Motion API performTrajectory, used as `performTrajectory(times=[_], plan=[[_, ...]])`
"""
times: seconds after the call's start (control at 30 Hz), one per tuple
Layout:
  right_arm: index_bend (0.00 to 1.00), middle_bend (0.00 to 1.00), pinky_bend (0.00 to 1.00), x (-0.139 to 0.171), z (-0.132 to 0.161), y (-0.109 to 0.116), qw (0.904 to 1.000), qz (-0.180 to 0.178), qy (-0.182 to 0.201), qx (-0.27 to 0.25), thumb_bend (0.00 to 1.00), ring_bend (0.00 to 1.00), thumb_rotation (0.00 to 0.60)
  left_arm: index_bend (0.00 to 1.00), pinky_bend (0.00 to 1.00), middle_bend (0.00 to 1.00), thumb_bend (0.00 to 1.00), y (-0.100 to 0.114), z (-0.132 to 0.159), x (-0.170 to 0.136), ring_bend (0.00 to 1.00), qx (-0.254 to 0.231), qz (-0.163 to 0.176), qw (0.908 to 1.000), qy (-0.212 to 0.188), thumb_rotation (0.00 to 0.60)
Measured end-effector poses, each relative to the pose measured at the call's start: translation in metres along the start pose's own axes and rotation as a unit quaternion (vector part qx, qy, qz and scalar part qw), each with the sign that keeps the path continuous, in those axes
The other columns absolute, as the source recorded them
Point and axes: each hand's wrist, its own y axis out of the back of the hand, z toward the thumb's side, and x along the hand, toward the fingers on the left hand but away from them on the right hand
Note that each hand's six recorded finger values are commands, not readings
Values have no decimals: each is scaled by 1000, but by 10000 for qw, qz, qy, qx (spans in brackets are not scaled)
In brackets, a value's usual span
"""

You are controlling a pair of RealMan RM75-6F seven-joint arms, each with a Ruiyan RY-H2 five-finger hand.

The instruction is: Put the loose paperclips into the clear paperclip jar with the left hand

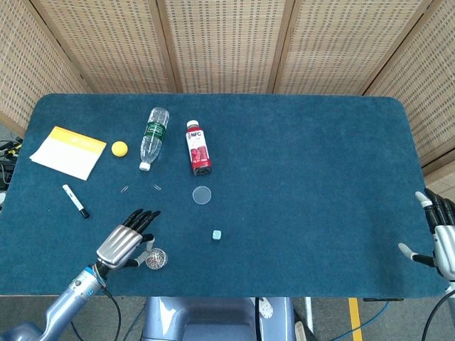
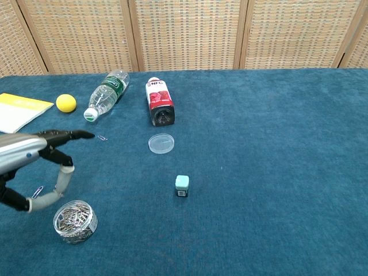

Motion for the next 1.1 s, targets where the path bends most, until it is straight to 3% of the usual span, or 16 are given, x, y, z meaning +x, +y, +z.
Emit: performTrajectory(times=[0.3, 0.4, 0.47, 0.6, 0.93, 1.1], plan=[[14, 0, 0, 0, -1, 0, 10000, 2, -14, -13, 0, 0, 600, 670, 0, 0, 468, -10, 3, 0, 0, 111, -105, 9999, -14, 600], [14, 0, 0, 0, -1, 0, 10000, 6, -13, -18, 0, 0, 600, 567, 0, 0, 437, -12, 2, 0, 0, 95, -133, 9999, -3, 600], [14, 0, 0, 0, -1, 0, 10000, 4, -11, -23, 0, 0, 600, 488, 0, 0, 346, -13, 2, 0, 0, 71, -166, 9998, -1, 600], [14, 0, 0, 0, -1, 1, 10000, -4, -13, -31, 0, 0, 600, 409, 0, 0, 265, -14, 3, 0, 0, -17, -227, 9997, -19, 600], [14, 0, 0, 0, 0, 1, 10000, -6, -6, -24, 0, 0, 600, 420, 0, 0, 271, -2, -1, -1, 0, -75, 26, 10000, -17, 600], [14, 0, 0, 0, 0, 1, 10000, -7, -5, -29, 0, 0, 600, 443, 0, 0, 403, 8, -22, 3, 0, 83, 199, 9996, 186, 600]])
